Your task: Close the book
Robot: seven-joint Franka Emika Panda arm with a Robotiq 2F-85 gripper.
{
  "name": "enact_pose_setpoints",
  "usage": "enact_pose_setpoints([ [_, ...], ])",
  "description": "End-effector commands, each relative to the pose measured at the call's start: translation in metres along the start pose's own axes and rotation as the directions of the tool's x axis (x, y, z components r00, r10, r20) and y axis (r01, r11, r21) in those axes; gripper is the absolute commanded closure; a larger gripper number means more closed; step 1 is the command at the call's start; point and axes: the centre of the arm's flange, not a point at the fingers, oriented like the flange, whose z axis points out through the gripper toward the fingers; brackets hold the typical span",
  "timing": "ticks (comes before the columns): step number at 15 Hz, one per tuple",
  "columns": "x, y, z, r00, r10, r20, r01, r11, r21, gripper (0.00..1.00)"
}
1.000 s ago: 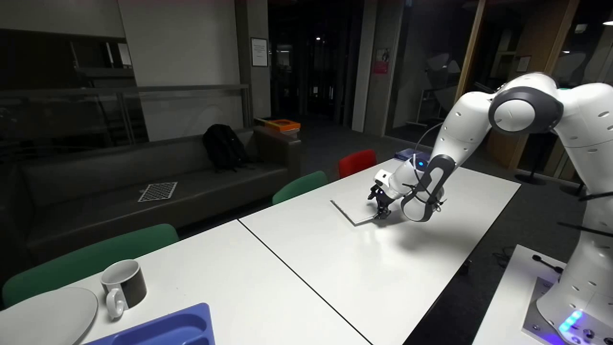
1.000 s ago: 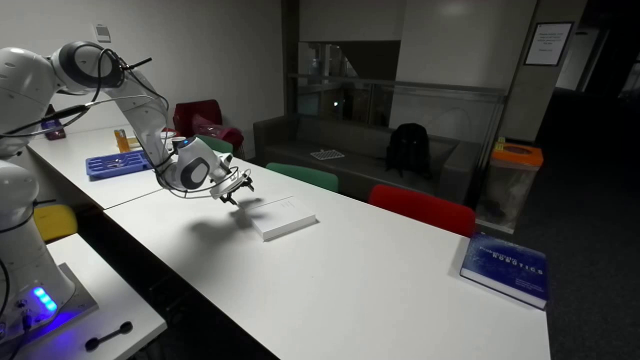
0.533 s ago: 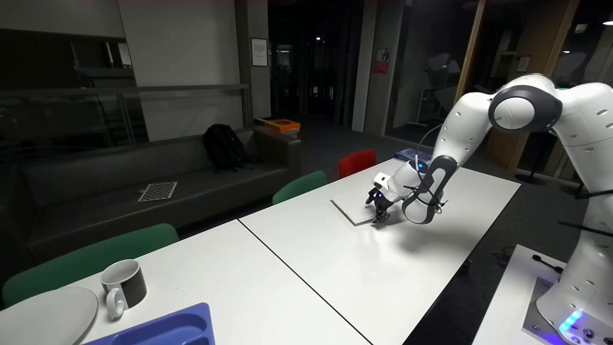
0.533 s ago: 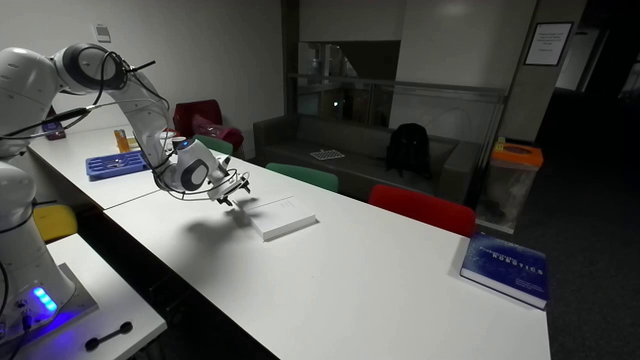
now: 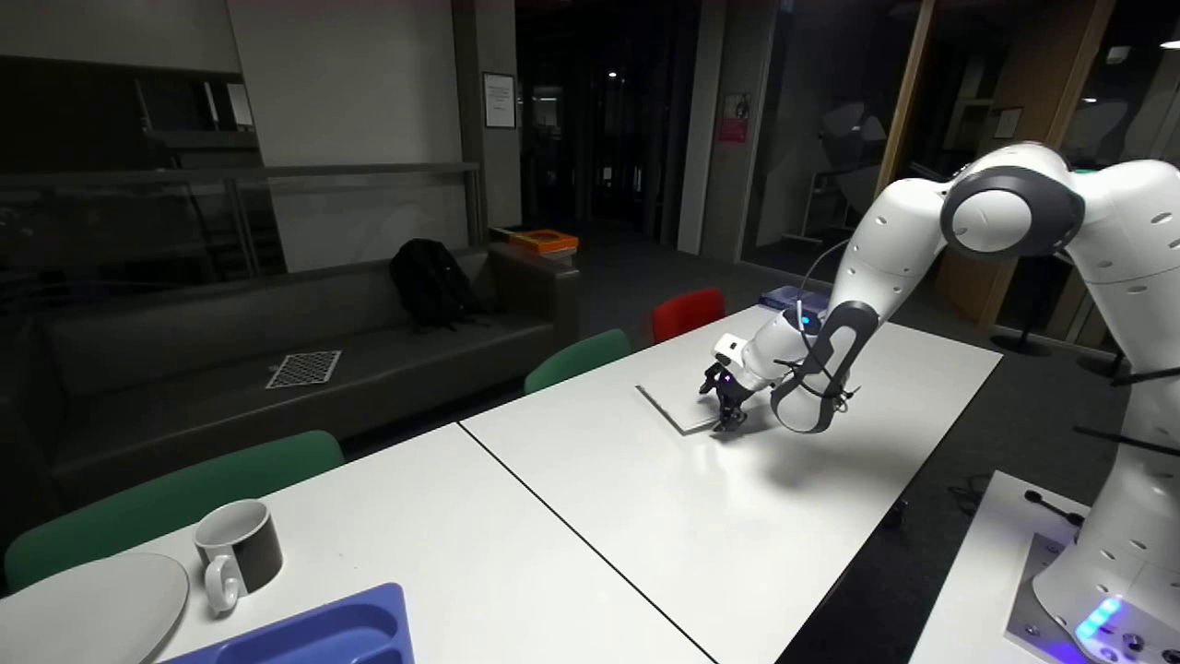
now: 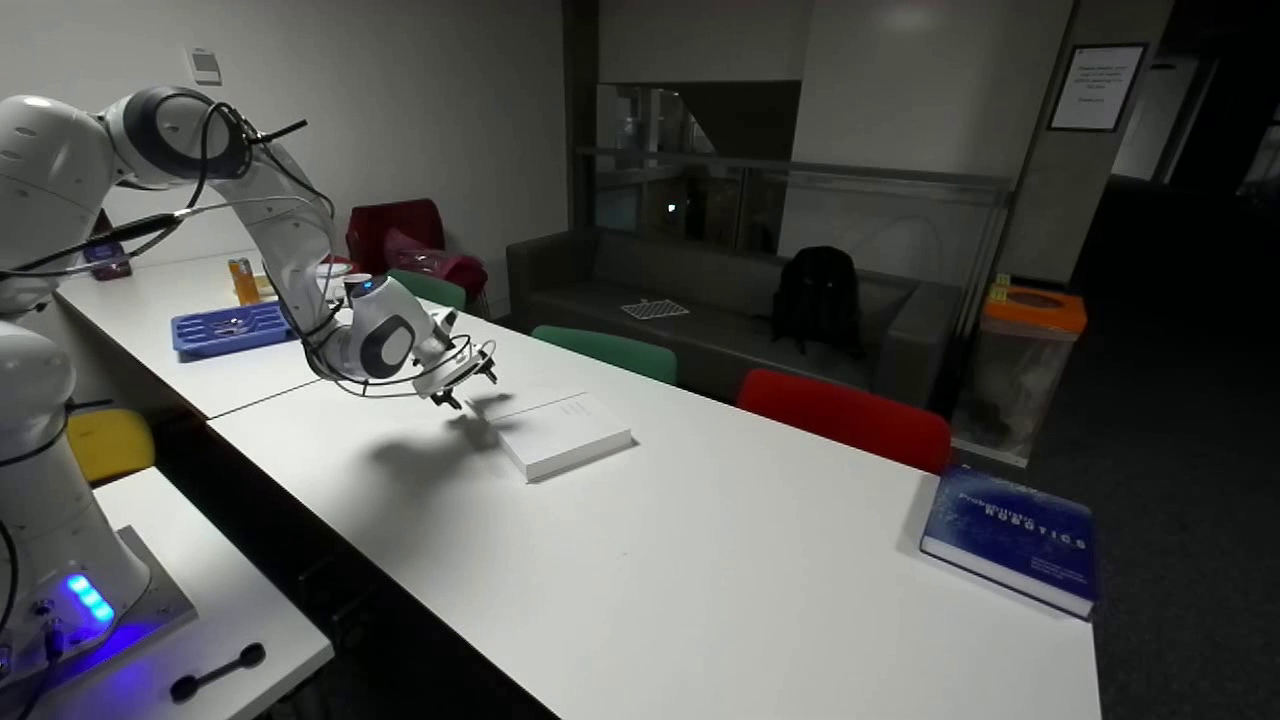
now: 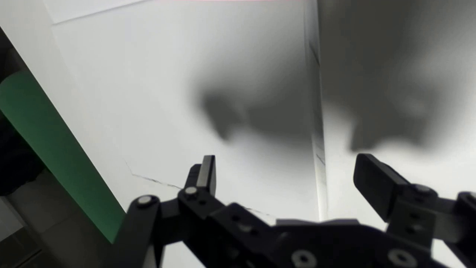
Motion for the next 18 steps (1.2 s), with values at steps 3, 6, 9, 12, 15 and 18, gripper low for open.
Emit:
enact_pose_setpoints([
  [3, 0.022, 0.005, 0.006, 0.998, -0.048, 0.043, 0.049, 0.999, -0.007, 0.00],
  [6, 0.019, 0.005, 0.015, 0.994, -0.068, 0.081, 0.068, 0.998, 0.002, 0.00],
  [9, 0.010, 0.007, 0.024, 0.990, -0.079, 0.120, 0.078, 0.997, 0.008, 0.00],
  [12, 0.003, 0.009, 0.029, 0.987, -0.082, 0.140, 0.082, 0.997, 0.004, 0.00],
  [15, 0.002, 0.011, 0.031, 0.985, -0.093, 0.144, 0.095, 0.995, -0.010, 0.00],
  [18, 0.001, 0.011, 0.032, 0.984, -0.111, 0.138, 0.114, 0.993, -0.017, 0.00],
])
